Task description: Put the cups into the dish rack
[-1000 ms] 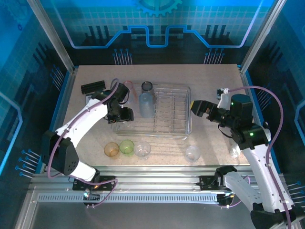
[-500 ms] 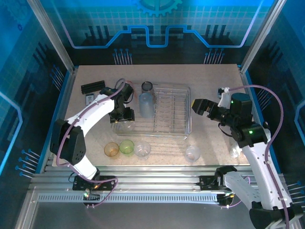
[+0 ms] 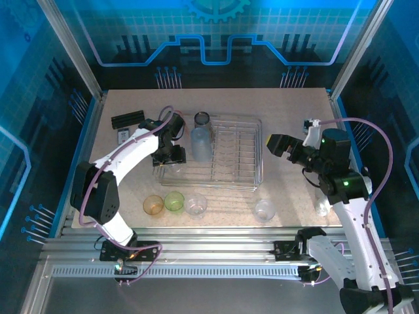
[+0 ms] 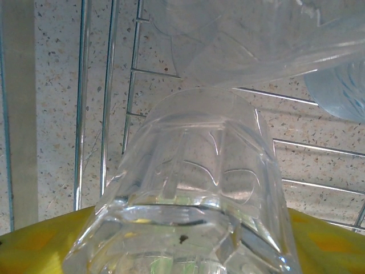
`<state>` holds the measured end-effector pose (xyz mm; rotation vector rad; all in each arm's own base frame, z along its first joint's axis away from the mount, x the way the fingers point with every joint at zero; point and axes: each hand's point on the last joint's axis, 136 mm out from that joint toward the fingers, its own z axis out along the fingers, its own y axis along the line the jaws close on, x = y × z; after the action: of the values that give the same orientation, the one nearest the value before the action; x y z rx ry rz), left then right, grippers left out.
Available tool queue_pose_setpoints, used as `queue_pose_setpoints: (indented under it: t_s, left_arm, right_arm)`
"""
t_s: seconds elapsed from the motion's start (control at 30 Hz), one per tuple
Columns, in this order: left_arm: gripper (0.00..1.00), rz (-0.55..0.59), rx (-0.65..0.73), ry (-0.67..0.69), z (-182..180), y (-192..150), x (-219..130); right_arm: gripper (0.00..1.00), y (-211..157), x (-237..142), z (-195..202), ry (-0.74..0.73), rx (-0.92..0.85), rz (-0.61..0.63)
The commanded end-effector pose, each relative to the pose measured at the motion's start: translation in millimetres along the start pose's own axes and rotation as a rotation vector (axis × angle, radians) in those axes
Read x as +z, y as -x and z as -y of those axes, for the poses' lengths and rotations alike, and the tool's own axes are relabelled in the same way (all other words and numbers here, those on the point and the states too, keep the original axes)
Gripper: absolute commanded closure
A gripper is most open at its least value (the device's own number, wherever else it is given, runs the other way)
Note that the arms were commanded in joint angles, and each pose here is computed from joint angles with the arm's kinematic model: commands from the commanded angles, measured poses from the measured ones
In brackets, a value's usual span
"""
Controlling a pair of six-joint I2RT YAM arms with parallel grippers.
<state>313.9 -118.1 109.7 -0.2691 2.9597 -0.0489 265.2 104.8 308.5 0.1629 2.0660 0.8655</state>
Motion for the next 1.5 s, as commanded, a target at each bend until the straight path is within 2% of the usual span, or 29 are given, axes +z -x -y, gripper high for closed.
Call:
queue_pose_setpoints:
  t_s: [0.0, 0.3, 0.4, 0.7, 0.77, 0.87, 1.03, 1.27, 1.47]
  left_arm:
    - [0.34, -0.090, 0.012, 0.029, -3, -18, 13]
    - [0.24, -0.081, 0.016, 0.026, -4, -19, 2]
    - [0.16, -0.072, 0.017, 0.021, -5, -19, -4]
    - [0.07, -0.012, 0.013, -0.046, 3, -17, -28]
    - [0.01, 0.010, 0.015, -0.059, 3, -15, -34]
    - [0.01, 0.055, 0.019, -0.083, 4, -12, -47]
    - [0.01, 0.148, 0.025, -0.119, 2, -7, -67]
    - [0.01, 0.231, 0.038, -0.155, -3, -9, -82]
    - [0.01, 0.306, 0.040, -0.149, -14, -12, -91]
  right_arm:
    - [0.00, 7, -5, -3, 0.019, -0.017, 0.033]
    - [0.00, 2, -5, -9, 0.040, -0.024, -0.012]
    - [0.00, 2, -6, -9, 0.037, -0.026, -0.014]
    - [0.00, 1, -8, -10, 0.042, -0.033, -0.017]
    - [0.00, 2, -9, -9, 0.030, -0.038, -0.009]
    - [0.00, 3, -11, -8, 0.017, -0.034, 0.002]
    - [0.00, -2, -6, -26, 0.124, -0.056, -0.065]
    - [0.01, -10, -6, -50, 0.197, -0.141, -0.107]
    - [0.08, -40, 9, -72, 0.191, -0.249, -0.220]
